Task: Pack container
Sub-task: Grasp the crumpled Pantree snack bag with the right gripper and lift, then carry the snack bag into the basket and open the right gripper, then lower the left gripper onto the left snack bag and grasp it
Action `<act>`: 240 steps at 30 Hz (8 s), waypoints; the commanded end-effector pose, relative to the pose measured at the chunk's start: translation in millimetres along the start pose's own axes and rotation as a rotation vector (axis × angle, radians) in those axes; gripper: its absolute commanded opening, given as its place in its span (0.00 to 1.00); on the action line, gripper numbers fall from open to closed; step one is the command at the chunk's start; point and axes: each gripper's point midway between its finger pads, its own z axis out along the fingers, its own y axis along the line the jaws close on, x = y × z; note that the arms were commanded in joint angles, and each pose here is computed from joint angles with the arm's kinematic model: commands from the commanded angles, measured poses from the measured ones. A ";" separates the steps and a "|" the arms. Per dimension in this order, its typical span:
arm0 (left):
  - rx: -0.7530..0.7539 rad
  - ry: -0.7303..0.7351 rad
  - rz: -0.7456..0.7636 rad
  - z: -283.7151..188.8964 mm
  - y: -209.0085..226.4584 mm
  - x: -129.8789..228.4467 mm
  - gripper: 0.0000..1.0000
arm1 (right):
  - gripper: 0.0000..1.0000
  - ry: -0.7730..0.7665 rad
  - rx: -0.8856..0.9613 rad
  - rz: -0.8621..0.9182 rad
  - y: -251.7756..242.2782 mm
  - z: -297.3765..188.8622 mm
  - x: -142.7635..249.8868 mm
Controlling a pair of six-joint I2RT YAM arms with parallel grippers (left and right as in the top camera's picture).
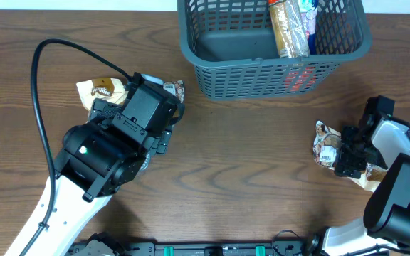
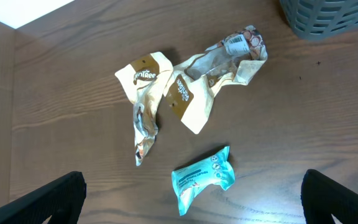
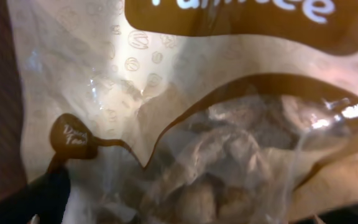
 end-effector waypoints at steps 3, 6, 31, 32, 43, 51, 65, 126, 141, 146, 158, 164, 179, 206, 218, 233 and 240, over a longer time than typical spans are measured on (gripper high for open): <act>-0.021 0.001 0.006 1.0 3.2 -1.2 0.99 | 0.33 0.014 0.041 -0.003 -3.6 12.5 5.1; -0.021 0.001 0.007 1.0 3.2 -1.2 0.99 | 0.01 0.024 0.038 -0.003 -2.7 13.2 6.8; -0.024 0.019 0.017 0.9 4.2 3.4 0.99 | 0.01 -0.123 -0.724 -0.308 106.3 -267.2 -86.7; -0.024 0.019 0.017 0.9 4.2 3.4 0.99 | 0.01 -0.169 -0.786 -0.339 109.1 -292.4 -88.5; -0.021 0.004 0.008 1.0 3.3 -0.5 0.98 | 0.01 -0.460 -1.638 -0.895 121.8 -552.6 29.7; -0.021 0.004 0.006 1.0 3.3 -0.5 0.99 | 0.01 -0.520 -1.580 -1.203 153.7 -514.6 132.4; -0.021 0.004 0.004 1.0 3.3 -0.5 0.99 | 0.01 -0.380 -1.157 -1.449 236.4 -327.8 194.3; -0.012 -0.215 -0.480 10.6 25.6 -64.2 0.98 | 0.99 -0.592 -0.779 -1.066 92.6 -468.2 44.0; -0.071 0.063 -1.047 102.5 45.3 -36.9 0.99 | 0.99 -0.478 -0.782 -1.195 86.0 -454.1 65.8; -0.101 0.195 -1.286 149.6 29.6 -25.1 0.99 | 0.99 -0.476 -0.782 -1.194 86.3 -453.9 65.9; 0.023 0.552 -1.802 211.2 -37.1 -18.2 0.99 | 0.99 -0.467 -0.786 -1.192 86.1 -453.7 67.0; -0.053 0.593 -1.902 227.3 -40.7 -8.0 1.00 | 0.99 -0.463 -0.747 -1.171 88.7 -445.1 64.3; -0.178 0.639 -1.942 259.4 -48.1 14.9 0.99 | 0.99 -0.383 -0.588 -1.222 95.5 -397.8 70.1; -0.343 0.690 -1.992 281.4 -18.1 50.9 0.95 | 0.99 -0.378 -0.578 -1.224 95.6 -394.7 70.4; -0.281 0.670 -1.965 295.5 -39.4 40.4 0.95 | 0.99 -0.364 -0.585 -1.230 95.3 -394.6 72.9; -0.326 0.748 -1.939 314.8 -56.2 61.5 0.95 | 0.99 -0.364 -0.585 -1.230 95.3 -394.6 72.9; -0.330 0.796 -1.913 321.0 -64.2 70.9 0.77 | 0.99 -0.365 -0.585 -1.229 95.3 -394.6 72.9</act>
